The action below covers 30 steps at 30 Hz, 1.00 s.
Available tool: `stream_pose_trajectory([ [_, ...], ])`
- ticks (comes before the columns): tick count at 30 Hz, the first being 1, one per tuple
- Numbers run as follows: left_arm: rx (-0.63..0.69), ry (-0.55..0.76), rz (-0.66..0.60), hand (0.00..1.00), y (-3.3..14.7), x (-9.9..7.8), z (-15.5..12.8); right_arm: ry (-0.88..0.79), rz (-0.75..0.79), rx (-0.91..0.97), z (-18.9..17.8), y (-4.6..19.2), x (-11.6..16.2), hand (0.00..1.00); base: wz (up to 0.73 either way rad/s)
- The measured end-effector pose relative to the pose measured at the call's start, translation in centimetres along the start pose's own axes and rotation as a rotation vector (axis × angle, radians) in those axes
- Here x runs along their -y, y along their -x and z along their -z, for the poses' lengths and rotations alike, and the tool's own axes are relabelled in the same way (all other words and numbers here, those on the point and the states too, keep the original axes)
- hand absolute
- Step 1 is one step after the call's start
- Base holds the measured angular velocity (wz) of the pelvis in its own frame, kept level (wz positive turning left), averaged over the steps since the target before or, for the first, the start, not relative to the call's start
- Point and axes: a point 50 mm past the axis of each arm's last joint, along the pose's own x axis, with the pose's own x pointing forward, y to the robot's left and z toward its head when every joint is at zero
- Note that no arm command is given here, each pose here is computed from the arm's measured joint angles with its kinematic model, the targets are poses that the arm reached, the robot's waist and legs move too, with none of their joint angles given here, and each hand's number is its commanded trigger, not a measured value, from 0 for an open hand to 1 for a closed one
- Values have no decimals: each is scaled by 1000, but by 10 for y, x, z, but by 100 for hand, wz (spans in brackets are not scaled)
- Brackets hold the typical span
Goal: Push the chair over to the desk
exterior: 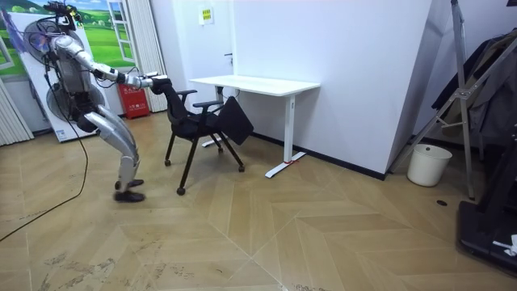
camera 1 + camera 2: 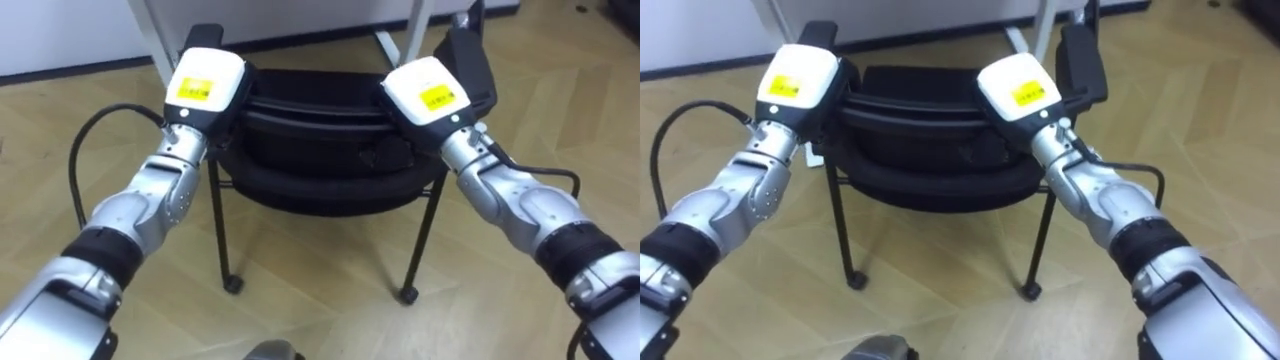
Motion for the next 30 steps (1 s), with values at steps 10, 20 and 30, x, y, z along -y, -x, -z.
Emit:
stream_pose_trajectory([
  [10, 0, -18, -30, 100, 0, -7, 6, -6, 11, 9, -3, -7, 6, 100, 18],
  [20, -25, -26, -38, 100, 4, -5, 10, -15, -16, 21, -9, -12, 7, 100, 6],
  [30, -34, 21, 89, 100, 23, 32, -7, -77, -130, 0, -7, 17, -27, 100, 20],
])
